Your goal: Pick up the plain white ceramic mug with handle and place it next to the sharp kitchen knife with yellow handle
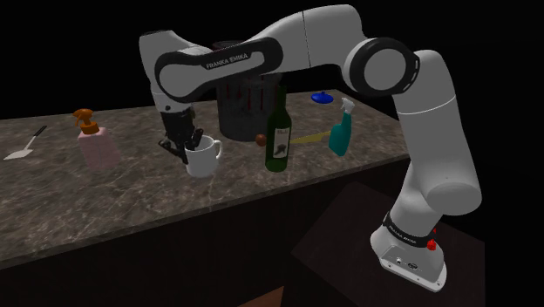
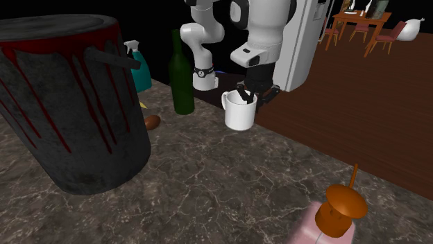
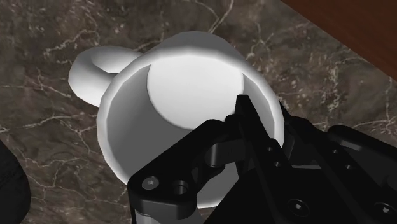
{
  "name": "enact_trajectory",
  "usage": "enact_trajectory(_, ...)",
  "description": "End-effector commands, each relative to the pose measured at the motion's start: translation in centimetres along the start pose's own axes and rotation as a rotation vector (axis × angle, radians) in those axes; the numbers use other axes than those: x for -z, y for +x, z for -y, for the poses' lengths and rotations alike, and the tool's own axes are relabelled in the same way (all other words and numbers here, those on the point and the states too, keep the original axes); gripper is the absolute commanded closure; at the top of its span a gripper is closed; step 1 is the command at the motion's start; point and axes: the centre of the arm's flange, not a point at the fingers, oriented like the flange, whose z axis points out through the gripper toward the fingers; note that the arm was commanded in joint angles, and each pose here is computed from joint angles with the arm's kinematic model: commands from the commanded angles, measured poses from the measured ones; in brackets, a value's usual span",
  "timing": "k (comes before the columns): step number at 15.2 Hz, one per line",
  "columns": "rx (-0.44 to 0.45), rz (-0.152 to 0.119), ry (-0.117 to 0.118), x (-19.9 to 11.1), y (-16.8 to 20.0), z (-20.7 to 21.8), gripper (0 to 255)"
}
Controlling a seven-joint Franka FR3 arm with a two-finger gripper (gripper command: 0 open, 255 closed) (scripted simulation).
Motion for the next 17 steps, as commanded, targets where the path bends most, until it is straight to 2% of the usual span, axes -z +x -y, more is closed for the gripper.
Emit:
enact_trajectory(1,0.0,0.0,0.0,1.2,0.0,-0.1,255)
enact_trajectory(17,0.0,0.0,0.0,9.6,-0.5,-0.2,255)
